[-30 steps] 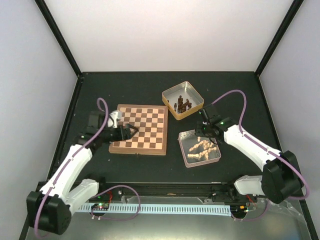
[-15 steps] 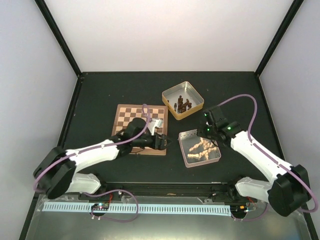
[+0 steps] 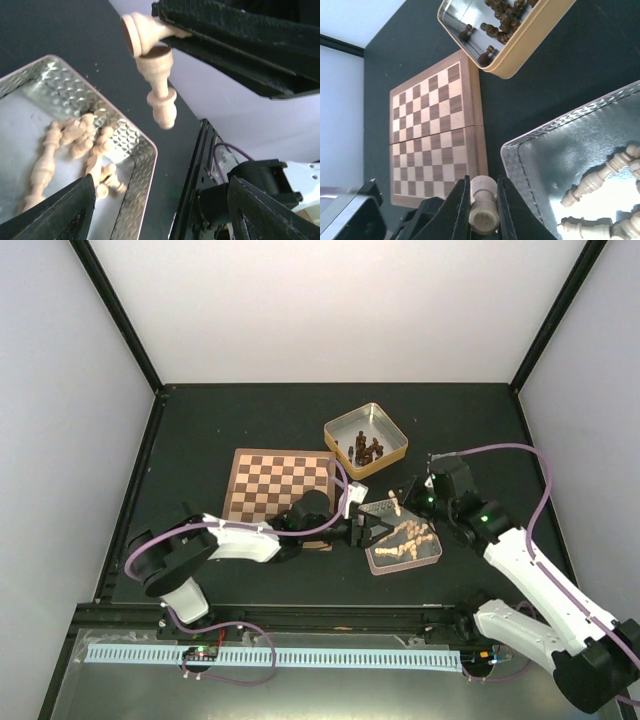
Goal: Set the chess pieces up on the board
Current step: Pick up the chess piece from the storage box.
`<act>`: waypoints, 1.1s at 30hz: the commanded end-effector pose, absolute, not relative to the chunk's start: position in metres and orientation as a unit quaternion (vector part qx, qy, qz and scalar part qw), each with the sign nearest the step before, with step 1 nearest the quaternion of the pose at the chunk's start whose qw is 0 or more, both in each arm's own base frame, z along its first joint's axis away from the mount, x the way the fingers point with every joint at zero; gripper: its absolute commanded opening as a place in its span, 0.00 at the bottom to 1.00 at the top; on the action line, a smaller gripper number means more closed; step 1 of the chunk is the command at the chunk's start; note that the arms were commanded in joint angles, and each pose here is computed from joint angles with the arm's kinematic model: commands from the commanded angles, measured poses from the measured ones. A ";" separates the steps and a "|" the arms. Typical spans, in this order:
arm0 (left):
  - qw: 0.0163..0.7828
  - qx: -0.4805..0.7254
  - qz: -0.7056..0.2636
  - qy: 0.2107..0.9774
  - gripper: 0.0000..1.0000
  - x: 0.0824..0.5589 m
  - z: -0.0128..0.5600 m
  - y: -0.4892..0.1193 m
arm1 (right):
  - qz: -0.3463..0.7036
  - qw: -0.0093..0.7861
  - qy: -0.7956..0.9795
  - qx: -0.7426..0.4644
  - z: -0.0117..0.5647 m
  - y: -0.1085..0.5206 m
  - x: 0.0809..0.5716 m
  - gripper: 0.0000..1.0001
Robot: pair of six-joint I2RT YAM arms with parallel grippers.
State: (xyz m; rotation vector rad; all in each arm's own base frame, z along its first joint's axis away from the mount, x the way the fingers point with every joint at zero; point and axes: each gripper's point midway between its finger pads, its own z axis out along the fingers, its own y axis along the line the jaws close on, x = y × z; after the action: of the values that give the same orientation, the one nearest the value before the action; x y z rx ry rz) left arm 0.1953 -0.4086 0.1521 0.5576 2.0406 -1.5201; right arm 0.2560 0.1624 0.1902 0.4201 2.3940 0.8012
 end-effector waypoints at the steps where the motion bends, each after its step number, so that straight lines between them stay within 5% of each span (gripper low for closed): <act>1: 0.324 0.198 -0.598 0.706 0.73 0.210 0.195 -0.431 | 0.341 0.278 0.879 0.182 0.200 0.167 0.251 0.04; 16: 0.344 0.187 -0.595 0.702 0.52 0.226 0.204 -0.450 | 0.372 0.279 0.864 0.193 0.219 0.167 0.242 0.04; 29: 0.358 0.198 -0.581 0.703 0.05 0.227 0.204 -0.449 | 0.342 0.288 0.876 0.180 0.213 0.161 0.243 0.04; 33: 0.365 0.191 -0.551 0.726 0.01 0.231 0.193 -0.437 | 0.303 0.309 0.888 0.156 0.210 0.154 0.251 0.04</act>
State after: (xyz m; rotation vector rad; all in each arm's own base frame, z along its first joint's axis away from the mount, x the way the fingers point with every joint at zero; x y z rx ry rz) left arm 0.2231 -0.4429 0.1788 0.5020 1.9063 -1.4852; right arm 0.2428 0.1644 0.2077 0.4774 2.3533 0.9250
